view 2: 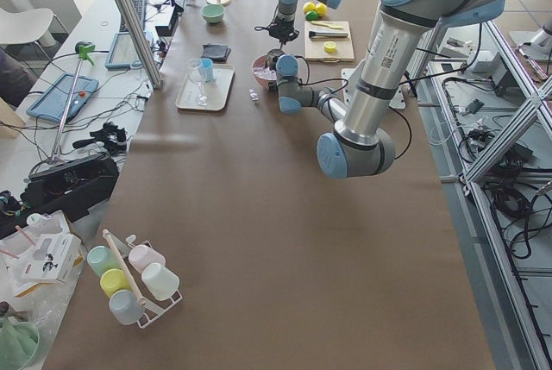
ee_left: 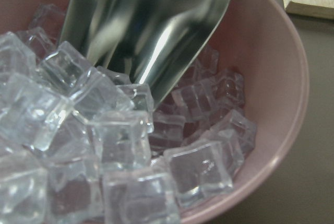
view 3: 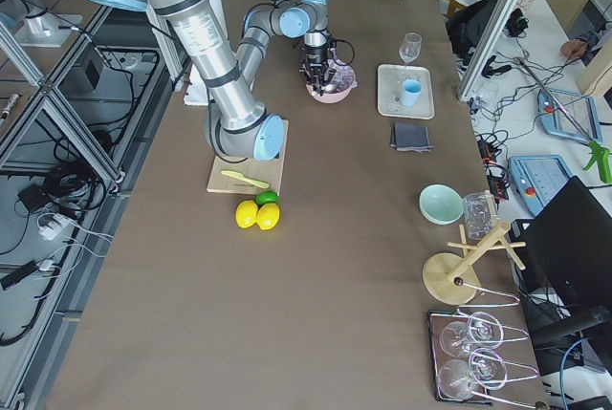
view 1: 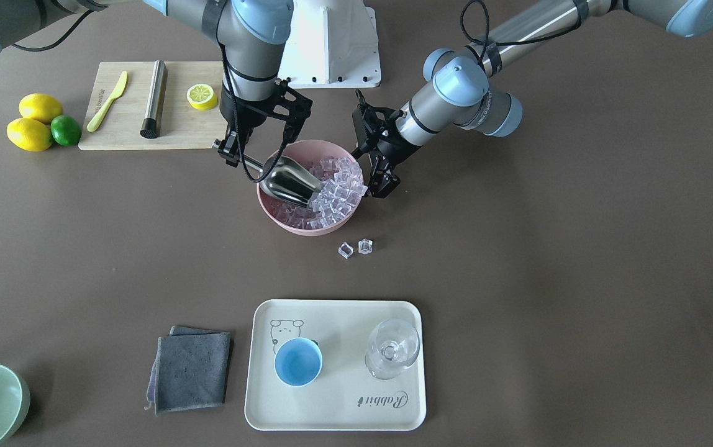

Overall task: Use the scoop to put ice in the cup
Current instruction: 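Lift the scoop of ice out of the bowl with the right gripper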

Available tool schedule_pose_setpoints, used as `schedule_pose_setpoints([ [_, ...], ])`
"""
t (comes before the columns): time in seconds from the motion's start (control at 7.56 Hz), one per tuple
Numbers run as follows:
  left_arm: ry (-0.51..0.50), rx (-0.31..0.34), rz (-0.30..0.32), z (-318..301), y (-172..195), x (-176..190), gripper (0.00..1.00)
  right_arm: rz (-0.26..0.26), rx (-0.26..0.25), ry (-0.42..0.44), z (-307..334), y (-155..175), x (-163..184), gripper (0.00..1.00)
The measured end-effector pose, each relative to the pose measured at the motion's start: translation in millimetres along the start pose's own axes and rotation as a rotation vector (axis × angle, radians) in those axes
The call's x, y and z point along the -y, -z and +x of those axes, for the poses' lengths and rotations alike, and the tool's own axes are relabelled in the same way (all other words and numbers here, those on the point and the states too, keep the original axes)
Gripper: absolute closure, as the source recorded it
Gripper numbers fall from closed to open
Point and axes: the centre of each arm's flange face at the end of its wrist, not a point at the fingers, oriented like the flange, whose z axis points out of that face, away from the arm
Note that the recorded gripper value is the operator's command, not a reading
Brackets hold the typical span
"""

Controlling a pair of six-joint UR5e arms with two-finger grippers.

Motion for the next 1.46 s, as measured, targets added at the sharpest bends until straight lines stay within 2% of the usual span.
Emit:
schedule_pose_setpoints([
  [0.79, -0.004, 0.013, 0.006, -0.4, -0.2, 5.8, 0.01, 0.213, -0.007, -0.160, -1.9, -8.1, -29.4, 1.00],
  [1.46, -0.005, 0.013, 0.008, -0.2, -0.1, 6.1, 0.01, 0.360, 0.024, -0.298, -7.5, -3.5, -78.6, 1.00],
])
